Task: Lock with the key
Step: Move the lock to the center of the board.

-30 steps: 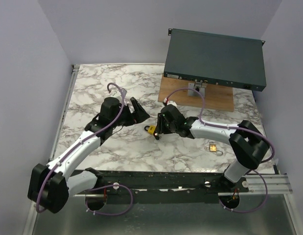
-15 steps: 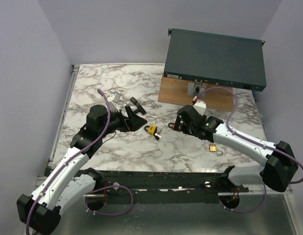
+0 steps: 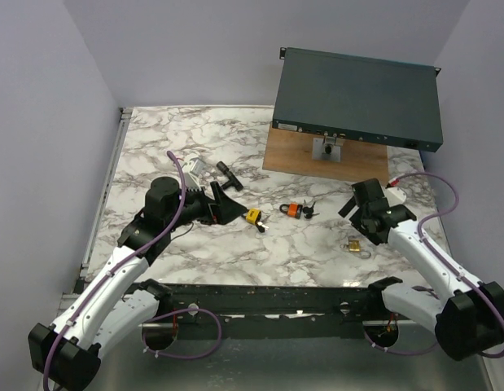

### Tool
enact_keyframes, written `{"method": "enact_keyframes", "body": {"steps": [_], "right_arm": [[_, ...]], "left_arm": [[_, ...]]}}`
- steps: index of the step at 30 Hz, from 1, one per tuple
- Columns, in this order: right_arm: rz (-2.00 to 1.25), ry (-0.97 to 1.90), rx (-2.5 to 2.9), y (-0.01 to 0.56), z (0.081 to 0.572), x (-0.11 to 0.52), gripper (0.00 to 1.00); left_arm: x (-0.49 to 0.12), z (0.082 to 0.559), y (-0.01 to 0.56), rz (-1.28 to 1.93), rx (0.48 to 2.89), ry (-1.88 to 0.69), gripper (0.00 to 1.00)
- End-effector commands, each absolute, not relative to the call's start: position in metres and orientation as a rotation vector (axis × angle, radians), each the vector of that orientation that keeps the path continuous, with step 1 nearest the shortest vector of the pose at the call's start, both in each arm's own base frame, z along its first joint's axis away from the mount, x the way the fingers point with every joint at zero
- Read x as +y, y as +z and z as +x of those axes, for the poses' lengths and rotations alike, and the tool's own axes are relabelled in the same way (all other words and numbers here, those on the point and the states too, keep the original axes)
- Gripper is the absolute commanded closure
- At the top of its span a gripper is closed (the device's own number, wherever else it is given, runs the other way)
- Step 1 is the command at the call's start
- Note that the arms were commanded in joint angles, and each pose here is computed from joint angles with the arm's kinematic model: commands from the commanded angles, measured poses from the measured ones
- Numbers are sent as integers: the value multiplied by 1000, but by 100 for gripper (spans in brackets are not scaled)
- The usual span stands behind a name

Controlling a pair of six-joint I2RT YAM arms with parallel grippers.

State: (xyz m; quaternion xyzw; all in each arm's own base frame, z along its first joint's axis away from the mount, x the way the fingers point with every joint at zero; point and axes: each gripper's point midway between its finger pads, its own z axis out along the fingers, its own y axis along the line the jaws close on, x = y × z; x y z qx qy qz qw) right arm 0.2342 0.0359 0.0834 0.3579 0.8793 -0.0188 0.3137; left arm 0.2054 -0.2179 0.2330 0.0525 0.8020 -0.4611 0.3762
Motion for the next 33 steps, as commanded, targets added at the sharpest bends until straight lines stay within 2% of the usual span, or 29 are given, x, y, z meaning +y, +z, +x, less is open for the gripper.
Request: {"method": "enact_keyframes", "body": {"steps": [1,10,17,22,29,33], "right_arm": [[968,-17,2373,62,232,35,3],[1046,-5,2383,33,223,35,0],[1060,155,2451,18,217,61,0],[996,209,2461,24,215,99,0],[809,248,2572,14,219,186,0],[756,239,2568,20,224,192,0]], "left_arm": [[-221,198,234,181,2041,-1215,7],[-221,195,235,196,2038,-1221,7],[-221,194,235,198,2035,-1228,7],[-220,193,237,199,2034,-1223,7],[-219,193,235,186,2047,-1219,7],[-215,191,236,183,2046,-1201,7]]}}
